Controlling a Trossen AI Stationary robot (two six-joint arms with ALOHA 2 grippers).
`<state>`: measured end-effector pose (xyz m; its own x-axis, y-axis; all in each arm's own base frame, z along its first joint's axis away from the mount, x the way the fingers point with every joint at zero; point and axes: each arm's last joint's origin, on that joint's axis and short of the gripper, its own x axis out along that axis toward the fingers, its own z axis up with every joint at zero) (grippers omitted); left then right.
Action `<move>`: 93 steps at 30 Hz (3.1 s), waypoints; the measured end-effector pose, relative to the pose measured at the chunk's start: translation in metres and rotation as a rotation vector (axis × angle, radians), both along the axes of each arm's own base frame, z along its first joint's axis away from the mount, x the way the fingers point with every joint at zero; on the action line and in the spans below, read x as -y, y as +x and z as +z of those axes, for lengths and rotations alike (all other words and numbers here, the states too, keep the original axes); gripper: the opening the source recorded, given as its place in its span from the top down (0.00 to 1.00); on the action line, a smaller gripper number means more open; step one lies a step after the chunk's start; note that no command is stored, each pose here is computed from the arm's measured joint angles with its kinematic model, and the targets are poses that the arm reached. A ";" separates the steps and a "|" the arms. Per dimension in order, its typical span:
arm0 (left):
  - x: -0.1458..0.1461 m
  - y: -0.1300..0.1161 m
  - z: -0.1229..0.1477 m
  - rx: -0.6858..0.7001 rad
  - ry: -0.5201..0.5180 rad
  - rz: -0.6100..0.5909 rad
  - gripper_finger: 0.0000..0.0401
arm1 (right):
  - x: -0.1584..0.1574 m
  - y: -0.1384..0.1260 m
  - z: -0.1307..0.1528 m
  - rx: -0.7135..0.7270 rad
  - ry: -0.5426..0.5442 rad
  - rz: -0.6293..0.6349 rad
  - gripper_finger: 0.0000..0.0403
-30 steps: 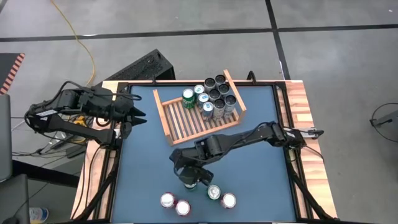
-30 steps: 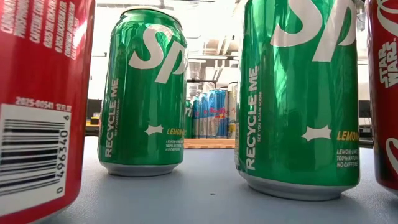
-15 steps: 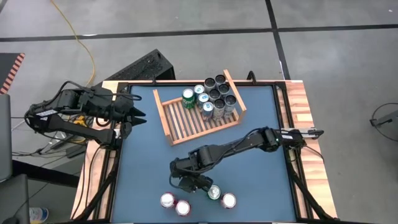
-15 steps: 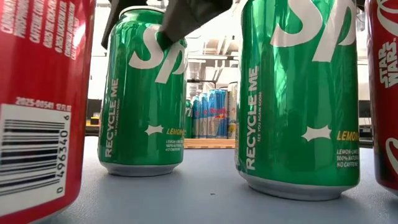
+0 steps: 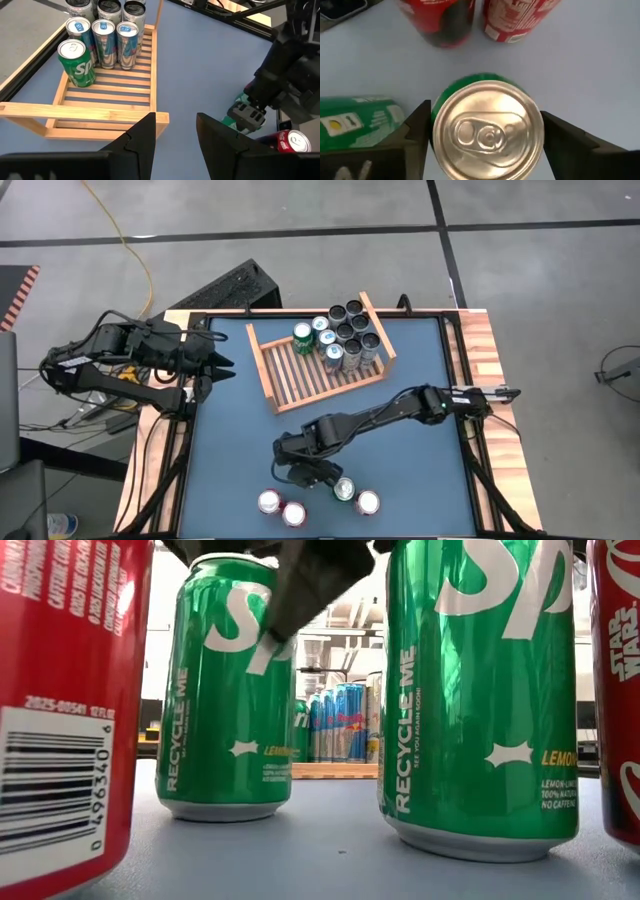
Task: Place canned beverage on shelf
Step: Put the green soda can on the shelf aligned with the other green soda can
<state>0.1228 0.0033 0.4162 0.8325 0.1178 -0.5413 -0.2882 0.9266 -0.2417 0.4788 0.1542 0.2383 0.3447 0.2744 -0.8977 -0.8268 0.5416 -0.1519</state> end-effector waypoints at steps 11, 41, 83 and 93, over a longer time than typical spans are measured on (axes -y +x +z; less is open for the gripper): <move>0.000 0.000 0.000 0.001 -0.010 0.007 0.68 | 0.008 0.007 -0.009 -0.062 0.070 -0.214 0.51; -0.001 0.000 0.000 0.000 0.010 0.019 0.68 | 0.108 -0.004 0.044 -0.083 0.078 -0.747 0.50; -0.004 -0.001 0.001 -0.001 0.093 0.127 0.68 | 0.254 -0.009 0.031 0.099 -0.007 -1.435 0.51; -0.005 -0.001 0.000 -0.002 0.096 0.126 0.68 | 0.270 -0.014 0.018 0.064 -0.028 -1.470 0.51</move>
